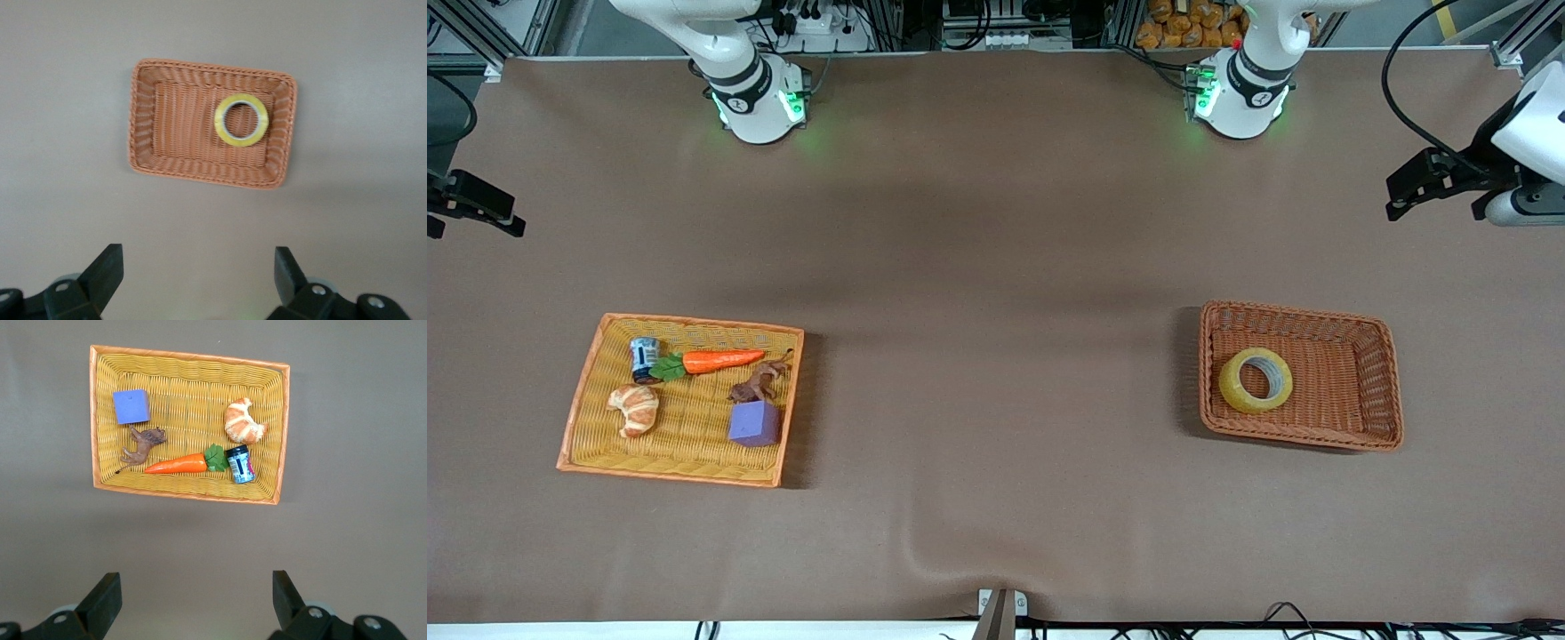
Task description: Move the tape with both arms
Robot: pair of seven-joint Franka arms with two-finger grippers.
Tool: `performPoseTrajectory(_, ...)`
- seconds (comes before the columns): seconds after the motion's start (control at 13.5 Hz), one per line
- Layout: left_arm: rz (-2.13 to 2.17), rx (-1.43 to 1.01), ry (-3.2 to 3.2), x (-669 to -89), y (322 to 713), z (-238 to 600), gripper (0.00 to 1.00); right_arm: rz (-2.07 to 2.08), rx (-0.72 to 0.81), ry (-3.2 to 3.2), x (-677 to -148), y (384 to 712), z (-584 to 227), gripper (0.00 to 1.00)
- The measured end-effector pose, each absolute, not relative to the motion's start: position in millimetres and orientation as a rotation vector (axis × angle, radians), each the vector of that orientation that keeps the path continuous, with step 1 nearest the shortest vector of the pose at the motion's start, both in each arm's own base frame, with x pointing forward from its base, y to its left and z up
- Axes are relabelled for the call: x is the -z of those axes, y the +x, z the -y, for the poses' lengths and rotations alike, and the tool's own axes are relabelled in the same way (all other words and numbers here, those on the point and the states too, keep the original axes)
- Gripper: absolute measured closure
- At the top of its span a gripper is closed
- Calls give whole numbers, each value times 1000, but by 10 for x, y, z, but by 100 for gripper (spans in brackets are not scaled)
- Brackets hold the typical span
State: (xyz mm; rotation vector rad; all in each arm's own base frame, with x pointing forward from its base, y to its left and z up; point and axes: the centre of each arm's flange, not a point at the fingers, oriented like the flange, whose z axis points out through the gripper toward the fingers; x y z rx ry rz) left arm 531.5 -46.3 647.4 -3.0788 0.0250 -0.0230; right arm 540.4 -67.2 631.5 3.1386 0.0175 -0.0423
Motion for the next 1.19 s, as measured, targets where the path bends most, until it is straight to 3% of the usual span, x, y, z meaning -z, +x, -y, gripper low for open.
performPoseTrajectory(1.19,-2,7,-3114,-6463,5322,406,0,-21,38,3138,-6319,5415,662,0)
